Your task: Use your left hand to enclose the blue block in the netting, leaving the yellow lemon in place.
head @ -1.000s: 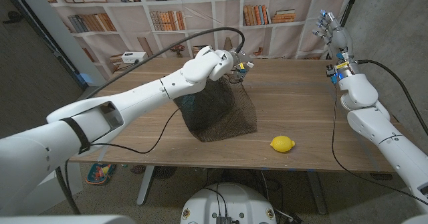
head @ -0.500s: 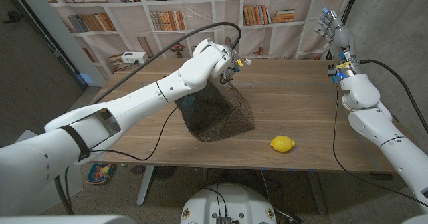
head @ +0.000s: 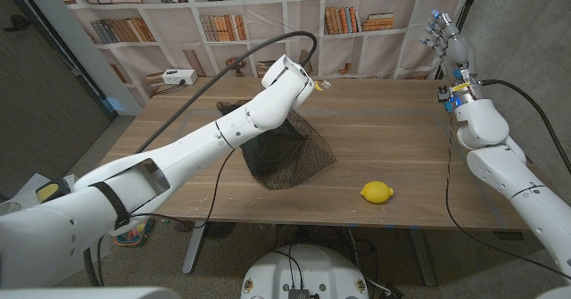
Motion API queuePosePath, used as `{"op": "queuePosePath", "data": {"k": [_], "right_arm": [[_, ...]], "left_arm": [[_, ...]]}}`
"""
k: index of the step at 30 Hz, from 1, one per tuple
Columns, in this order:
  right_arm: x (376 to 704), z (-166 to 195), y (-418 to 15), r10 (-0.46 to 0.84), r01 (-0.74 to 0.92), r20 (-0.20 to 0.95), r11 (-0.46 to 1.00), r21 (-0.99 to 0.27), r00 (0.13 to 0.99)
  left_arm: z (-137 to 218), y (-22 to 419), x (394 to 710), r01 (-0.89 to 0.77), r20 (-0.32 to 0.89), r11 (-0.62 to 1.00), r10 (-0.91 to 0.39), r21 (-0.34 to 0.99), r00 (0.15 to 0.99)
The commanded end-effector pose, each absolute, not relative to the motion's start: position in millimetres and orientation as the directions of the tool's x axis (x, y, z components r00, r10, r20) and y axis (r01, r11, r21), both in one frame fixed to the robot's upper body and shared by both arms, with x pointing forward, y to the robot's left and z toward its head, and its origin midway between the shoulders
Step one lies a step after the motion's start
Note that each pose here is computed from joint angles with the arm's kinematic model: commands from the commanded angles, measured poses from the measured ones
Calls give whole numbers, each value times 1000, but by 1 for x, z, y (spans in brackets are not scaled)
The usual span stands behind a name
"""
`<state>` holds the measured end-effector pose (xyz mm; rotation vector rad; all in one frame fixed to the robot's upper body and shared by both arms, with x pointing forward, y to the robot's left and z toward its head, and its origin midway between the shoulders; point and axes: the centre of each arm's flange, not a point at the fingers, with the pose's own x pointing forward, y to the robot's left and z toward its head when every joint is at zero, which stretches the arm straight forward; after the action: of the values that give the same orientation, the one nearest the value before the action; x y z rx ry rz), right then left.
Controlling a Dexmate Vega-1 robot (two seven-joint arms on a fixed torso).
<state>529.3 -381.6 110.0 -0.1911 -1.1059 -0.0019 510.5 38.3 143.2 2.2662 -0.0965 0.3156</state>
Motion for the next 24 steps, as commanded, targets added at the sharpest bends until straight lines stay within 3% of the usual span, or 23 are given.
{"op": "queuePosePath", "data": {"k": [1,7,15,19,24], "right_arm": [[527,114,-374,105,89,889,983,-161,446],[526,116,-370,114,84,891,982,-167,440],[527,113,-369,119,70,894,984,-165,433],[529,111,-371,126,57,894,985,-166,431],[533,112,-375,145,38,891,983,-178,430]], "left_arm": [[143,49,494,-174,406,-659,216,732,888],[139,50,486,-114,374,-642,285,758,882],[133,56,484,31,312,-558,508,829,803],[127,60,478,18,305,-520,529,854,792],[116,68,465,-88,392,-512,525,855,755]]}}
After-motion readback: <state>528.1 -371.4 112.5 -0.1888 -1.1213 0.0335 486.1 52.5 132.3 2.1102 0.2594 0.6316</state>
